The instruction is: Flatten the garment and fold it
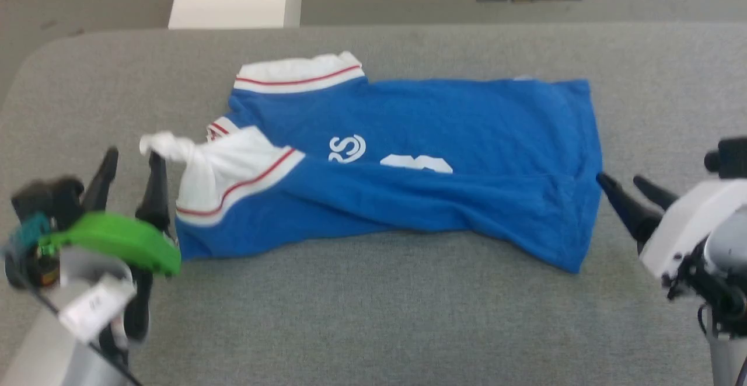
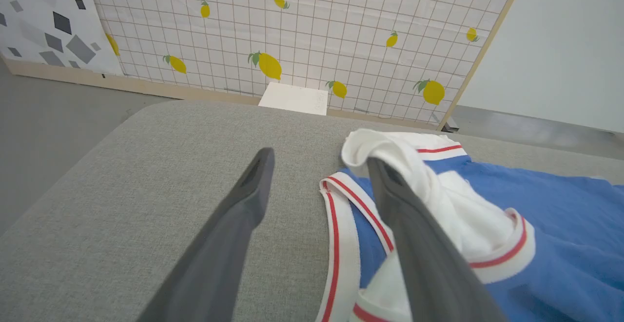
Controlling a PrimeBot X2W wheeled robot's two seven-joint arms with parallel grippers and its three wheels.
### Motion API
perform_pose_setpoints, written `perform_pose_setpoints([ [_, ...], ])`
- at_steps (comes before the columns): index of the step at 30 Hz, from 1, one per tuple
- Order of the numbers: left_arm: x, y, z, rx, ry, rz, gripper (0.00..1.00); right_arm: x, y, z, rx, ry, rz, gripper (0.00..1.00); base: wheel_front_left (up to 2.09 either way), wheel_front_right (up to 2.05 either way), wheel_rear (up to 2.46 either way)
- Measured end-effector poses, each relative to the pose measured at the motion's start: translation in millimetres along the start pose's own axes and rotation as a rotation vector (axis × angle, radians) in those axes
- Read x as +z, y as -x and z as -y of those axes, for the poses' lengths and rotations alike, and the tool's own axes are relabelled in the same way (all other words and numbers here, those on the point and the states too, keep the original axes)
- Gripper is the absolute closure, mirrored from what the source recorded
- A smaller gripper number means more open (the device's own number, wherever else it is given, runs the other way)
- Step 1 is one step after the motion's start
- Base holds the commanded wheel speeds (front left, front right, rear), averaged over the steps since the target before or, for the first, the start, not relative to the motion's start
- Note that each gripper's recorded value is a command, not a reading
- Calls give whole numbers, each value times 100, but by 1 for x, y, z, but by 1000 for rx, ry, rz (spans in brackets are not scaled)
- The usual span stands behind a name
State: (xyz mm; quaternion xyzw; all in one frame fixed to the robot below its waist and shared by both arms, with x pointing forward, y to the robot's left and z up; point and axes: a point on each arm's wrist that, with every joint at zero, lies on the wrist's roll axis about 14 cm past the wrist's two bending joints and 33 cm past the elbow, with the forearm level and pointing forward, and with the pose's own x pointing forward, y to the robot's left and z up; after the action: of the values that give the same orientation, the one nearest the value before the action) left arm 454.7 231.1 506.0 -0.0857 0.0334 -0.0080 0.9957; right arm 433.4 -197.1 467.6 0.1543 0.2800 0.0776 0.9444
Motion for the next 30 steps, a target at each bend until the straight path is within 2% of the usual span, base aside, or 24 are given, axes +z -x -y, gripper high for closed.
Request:
perform_pose_setpoints([
  [7, -21, 45, 8, 6, 46, -26, 0, -29, 29, 12, -32, -44, -23, 0, 0, 0, 0],
  [15, -46, 68, 5, 38, 77, -93, 0, -51, 38, 13, -36, -95, -58, 0, 0, 0, 0],
  [25, -42, 70, 9, 32, 85, -88, 0, -49, 40, 10, -26, -98, -50, 0, 0, 0, 0],
  [30, -59, 74, 9, 38, 57, -212, 0, -47, 41, 10, -25, -96, -43, 0, 0, 0, 0],
])
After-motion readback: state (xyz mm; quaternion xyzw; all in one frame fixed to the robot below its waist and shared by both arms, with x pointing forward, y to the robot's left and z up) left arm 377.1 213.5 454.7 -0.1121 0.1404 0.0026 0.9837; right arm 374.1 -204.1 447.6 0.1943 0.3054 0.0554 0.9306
